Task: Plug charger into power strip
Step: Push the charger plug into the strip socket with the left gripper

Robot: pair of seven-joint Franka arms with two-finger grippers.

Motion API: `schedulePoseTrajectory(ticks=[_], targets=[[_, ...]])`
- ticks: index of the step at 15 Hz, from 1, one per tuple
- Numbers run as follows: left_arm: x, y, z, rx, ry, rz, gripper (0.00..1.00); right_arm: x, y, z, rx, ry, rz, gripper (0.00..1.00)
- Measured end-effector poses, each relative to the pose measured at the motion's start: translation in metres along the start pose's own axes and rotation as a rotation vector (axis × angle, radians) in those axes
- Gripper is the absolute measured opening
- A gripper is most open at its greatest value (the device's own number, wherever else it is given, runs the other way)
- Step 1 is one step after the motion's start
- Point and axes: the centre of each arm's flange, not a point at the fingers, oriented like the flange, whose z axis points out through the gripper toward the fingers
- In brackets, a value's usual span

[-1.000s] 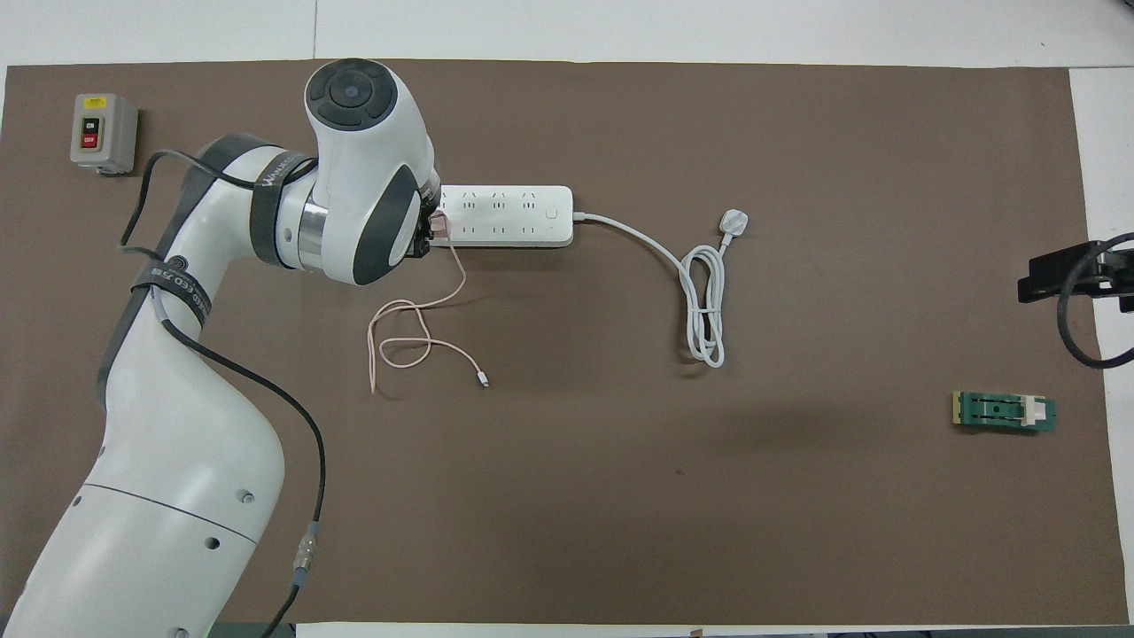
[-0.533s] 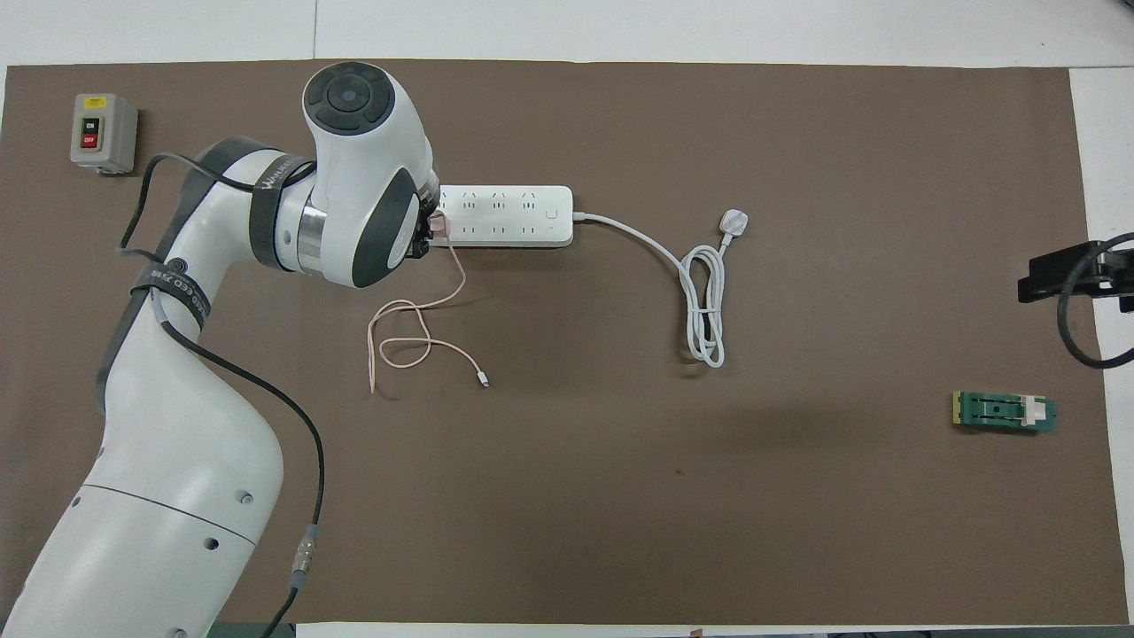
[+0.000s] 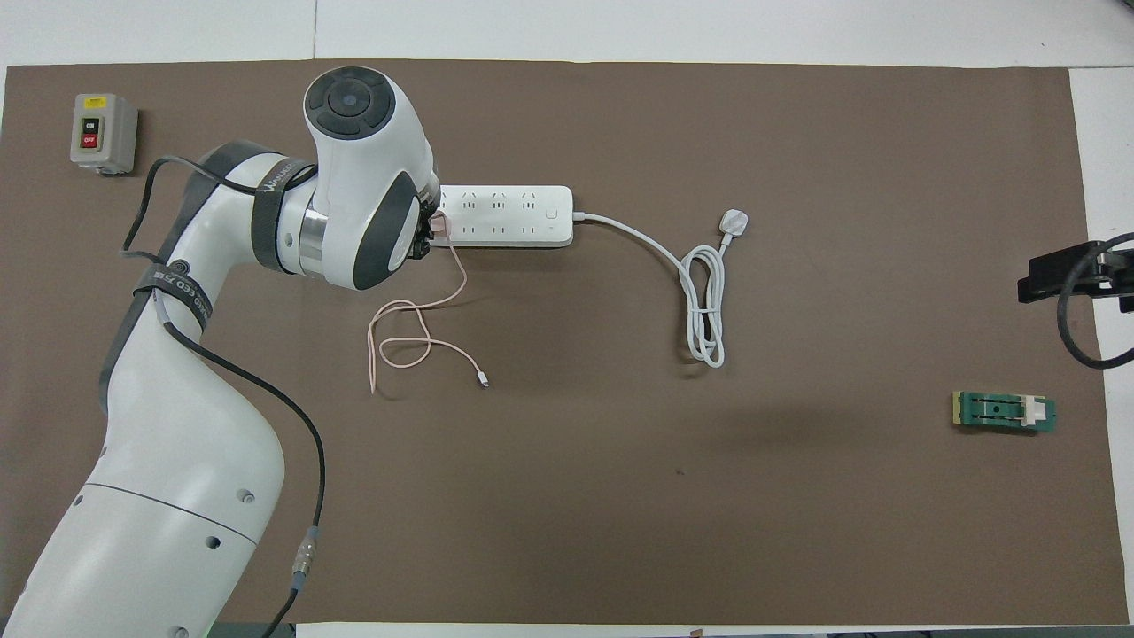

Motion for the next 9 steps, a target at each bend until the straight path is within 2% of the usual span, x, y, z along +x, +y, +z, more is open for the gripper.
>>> schedulePoseTrajectory(ticks=[9], targets=[[-0.0038,-0.0049,0.0073,-0.020,0.013,0.017,0.32,0.0000,0.0000,0.0000,0.000,0.000,0.000,1.00]])
